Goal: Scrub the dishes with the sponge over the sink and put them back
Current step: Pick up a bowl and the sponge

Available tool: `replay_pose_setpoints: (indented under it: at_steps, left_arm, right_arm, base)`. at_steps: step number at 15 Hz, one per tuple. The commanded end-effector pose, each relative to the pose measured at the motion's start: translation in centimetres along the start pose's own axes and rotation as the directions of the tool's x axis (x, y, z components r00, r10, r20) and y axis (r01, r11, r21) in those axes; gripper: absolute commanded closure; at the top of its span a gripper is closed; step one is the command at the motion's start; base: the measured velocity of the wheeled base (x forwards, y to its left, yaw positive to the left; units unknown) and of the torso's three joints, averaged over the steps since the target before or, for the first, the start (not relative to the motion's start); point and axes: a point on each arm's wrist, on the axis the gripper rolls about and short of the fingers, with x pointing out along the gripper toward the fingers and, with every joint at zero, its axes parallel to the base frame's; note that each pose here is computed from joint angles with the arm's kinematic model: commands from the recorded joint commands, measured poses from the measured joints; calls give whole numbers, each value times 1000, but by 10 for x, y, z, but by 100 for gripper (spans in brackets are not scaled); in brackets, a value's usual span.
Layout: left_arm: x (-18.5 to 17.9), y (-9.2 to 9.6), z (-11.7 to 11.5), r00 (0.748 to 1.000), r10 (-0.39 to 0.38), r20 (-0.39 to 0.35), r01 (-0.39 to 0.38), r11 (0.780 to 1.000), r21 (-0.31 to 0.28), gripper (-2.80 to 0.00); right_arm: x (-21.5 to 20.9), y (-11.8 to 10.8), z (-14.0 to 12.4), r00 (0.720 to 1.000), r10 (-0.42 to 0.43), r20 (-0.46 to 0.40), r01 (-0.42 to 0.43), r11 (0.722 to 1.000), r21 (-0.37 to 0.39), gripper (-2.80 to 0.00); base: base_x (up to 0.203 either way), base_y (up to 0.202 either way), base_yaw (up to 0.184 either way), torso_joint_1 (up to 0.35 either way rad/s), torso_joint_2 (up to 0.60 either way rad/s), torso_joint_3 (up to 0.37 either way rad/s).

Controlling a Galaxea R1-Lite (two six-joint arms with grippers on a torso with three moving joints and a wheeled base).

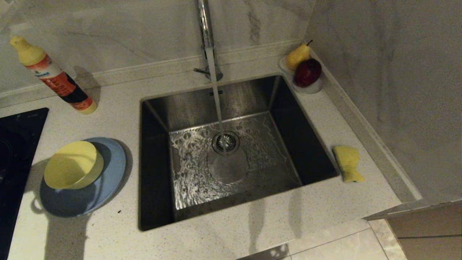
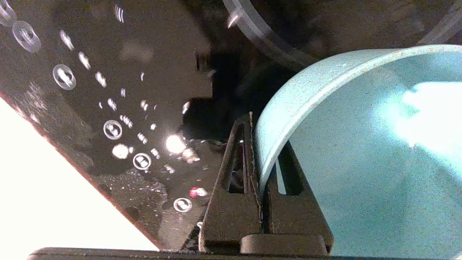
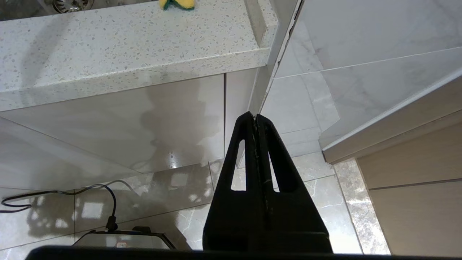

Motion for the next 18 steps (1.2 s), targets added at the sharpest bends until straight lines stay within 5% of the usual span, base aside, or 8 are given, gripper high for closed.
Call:
replay_pose_setpoints:
  at_steps: [1,5,9,12,16,18]
  left_arm:
    - [-40,-22,16,989,-60,135,55,998,41,0]
    - [-105,-66,45,916,-254,310,205,962,182,0]
    - [-165,-125,56,786,-477,392,343,865,365,0]
    - [-180,-175,34,704,-652,279,487,731,479,0]
    - [-199,-227,-12,567,-821,56,661,495,564,0]
    - [-207,-244,-34,514,-857,-35,704,397,589,0]
  right_arm:
    - [0,0,0,1000,1,1,-1,1000,-1,0]
    - [0,0,0,1000,1,1,-1,1000,-1,0]
    - [0,0,0,1000,1,1,-1,1000,-1,0]
    - [0,0,0,1000,1,1,-1,1000,-1,0]
    - [0,0,0,1000,1,1,-1,1000,-1,0]
    - [0,0,0,1000,1,1,-1,1000,-1,0]
  base:
    - [0,0,0,0,0,0]
    - [0,0,0,0,0,0]
    - [0,0,0,0,0,0]
    - [0,0,0,0,0,0]
    - [0,0,0,0,0,0]
    - [0,0,0,0,0,0]
